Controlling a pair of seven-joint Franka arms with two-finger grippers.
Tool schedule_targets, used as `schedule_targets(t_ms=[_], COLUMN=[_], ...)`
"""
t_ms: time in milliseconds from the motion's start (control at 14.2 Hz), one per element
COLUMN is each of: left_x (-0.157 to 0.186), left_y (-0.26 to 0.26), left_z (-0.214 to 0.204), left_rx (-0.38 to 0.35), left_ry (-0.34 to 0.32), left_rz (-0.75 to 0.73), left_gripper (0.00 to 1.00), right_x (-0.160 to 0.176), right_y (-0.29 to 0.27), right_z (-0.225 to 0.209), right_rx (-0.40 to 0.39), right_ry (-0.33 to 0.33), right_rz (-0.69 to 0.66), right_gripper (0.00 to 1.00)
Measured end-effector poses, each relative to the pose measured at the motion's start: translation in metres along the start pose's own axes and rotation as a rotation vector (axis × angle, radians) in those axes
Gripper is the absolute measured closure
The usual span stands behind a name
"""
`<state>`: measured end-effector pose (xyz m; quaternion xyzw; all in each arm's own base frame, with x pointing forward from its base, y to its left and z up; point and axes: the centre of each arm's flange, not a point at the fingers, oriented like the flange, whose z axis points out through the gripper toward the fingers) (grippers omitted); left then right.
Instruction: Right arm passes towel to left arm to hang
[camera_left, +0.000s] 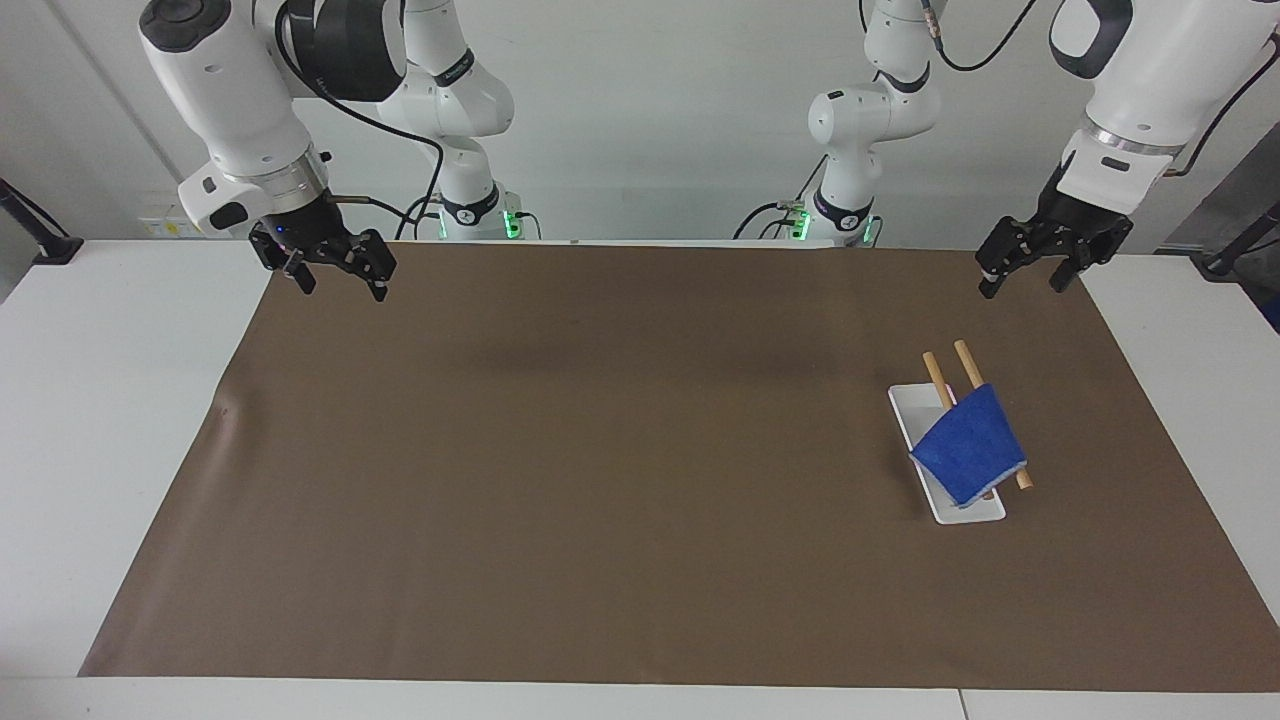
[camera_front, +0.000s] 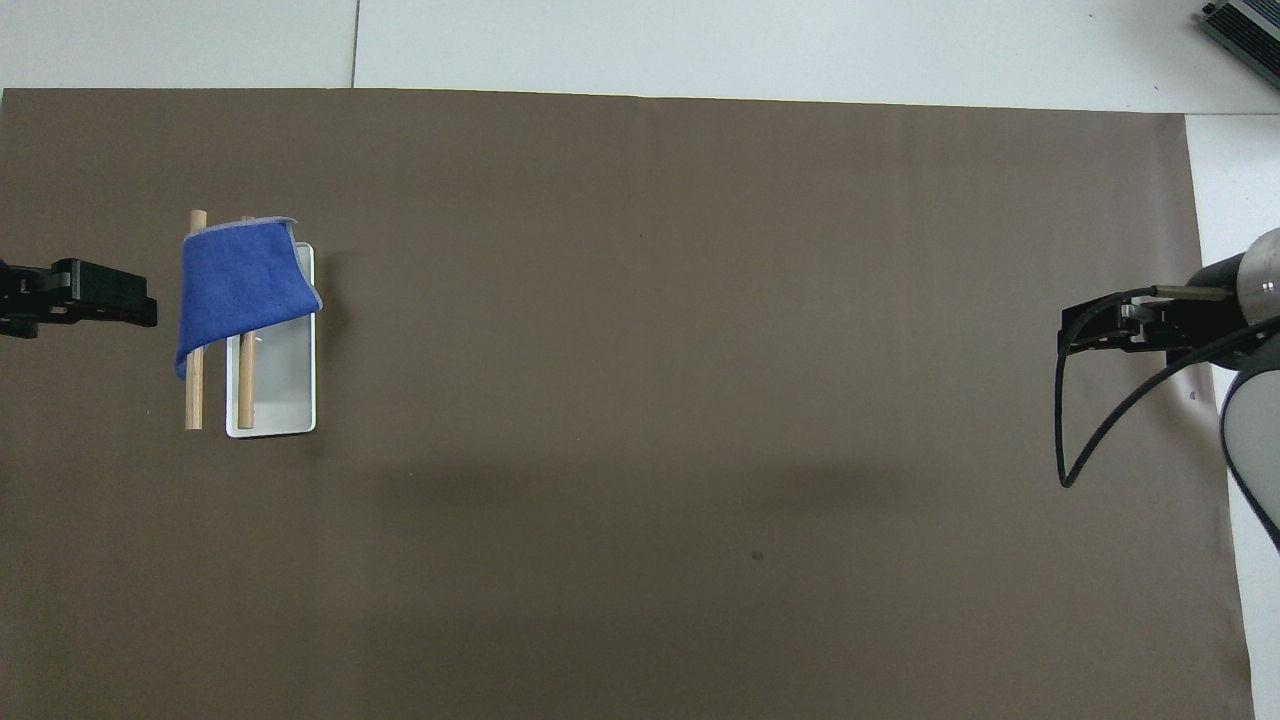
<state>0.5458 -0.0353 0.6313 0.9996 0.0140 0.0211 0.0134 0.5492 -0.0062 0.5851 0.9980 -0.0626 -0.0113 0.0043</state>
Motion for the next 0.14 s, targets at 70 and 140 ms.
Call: schedule_targets(t_ms=[70, 140], left_x=[0.0, 0.0], left_y=[-0.0001, -0.0002], left_z=[0.0, 0.0], left_rx=[0.0, 0.0], left_ry=[0.0, 0.0], left_rz=[0.006, 0.017], left_gripper=[0.0, 0.0], right_x=[0.0, 0.0], right_y=[0.0, 0.0], right_z=[0.0, 0.0], right_rx=[0.0, 0.0], right_ry=[0.0, 0.0], right_rz=[0.0, 0.0], right_gripper=[0.0, 0.0])
